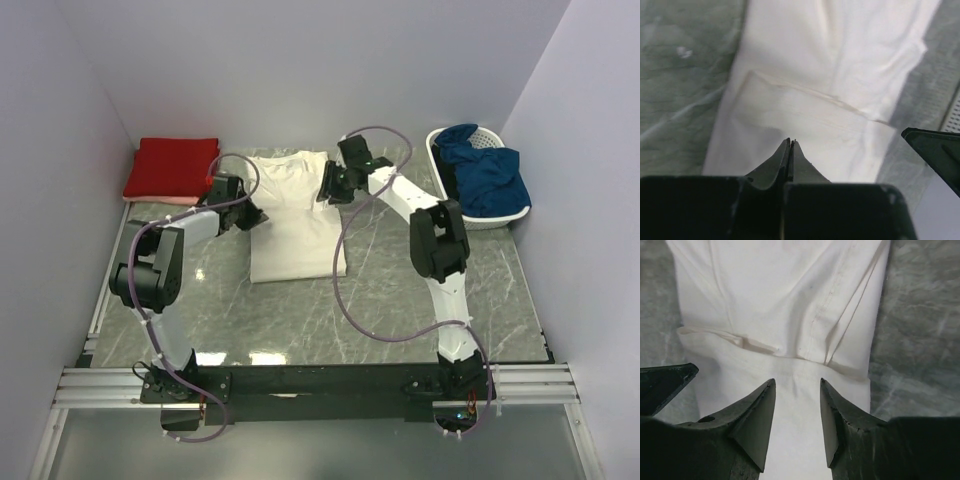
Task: Fold and stack the t-shirts
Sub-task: Fold the tshirt
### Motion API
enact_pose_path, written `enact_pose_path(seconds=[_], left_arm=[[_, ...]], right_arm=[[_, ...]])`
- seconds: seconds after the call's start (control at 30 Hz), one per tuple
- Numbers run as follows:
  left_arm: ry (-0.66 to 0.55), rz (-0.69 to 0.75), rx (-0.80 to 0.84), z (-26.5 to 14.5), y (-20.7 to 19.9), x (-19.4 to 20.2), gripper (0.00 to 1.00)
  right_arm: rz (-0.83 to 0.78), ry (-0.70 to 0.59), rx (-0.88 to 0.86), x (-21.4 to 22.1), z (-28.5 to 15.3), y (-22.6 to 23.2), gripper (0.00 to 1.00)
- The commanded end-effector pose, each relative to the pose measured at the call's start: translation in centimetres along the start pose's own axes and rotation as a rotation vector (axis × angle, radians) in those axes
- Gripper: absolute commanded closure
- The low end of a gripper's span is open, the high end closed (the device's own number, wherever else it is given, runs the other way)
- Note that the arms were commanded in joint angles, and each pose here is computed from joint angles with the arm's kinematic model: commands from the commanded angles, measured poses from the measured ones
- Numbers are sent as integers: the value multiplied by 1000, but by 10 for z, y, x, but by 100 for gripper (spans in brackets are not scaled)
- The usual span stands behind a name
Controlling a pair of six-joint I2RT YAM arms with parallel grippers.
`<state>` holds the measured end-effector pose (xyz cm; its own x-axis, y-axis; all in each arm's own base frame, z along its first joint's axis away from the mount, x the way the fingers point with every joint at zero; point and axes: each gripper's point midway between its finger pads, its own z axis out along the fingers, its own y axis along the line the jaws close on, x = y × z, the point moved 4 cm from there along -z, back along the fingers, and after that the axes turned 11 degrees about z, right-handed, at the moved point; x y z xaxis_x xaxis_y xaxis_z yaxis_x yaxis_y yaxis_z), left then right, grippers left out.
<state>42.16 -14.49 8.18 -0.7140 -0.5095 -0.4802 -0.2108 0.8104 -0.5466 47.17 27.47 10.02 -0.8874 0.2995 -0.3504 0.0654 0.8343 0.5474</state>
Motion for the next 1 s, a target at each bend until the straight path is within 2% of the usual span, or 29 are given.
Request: enact_pose_path(seconds=[0.0, 0.3, 0.43, 0.67, 0.8, 0.97], left_arm=[[-69, 68, 184, -27, -55, -30, 97], [39, 146, 295, 4, -108, -3, 92], [73, 125, 270, 28, -102, 7, 92], [144, 88, 175, 64, -64, 36, 93], [148, 72, 185, 63, -60, 38, 93], [109, 98, 219, 42, -75, 17, 88]], right_arm=[[-51, -120, -126, -30, -57, 39, 52], [7, -87, -117, -16, -55, 9, 53], [33, -58, -108, -12, -41, -6, 53], [87, 10, -52, 1, -11, -41, 54], [115, 45, -17, 5, -2, -53, 55], [141, 45, 8, 3, -8, -59, 55]])
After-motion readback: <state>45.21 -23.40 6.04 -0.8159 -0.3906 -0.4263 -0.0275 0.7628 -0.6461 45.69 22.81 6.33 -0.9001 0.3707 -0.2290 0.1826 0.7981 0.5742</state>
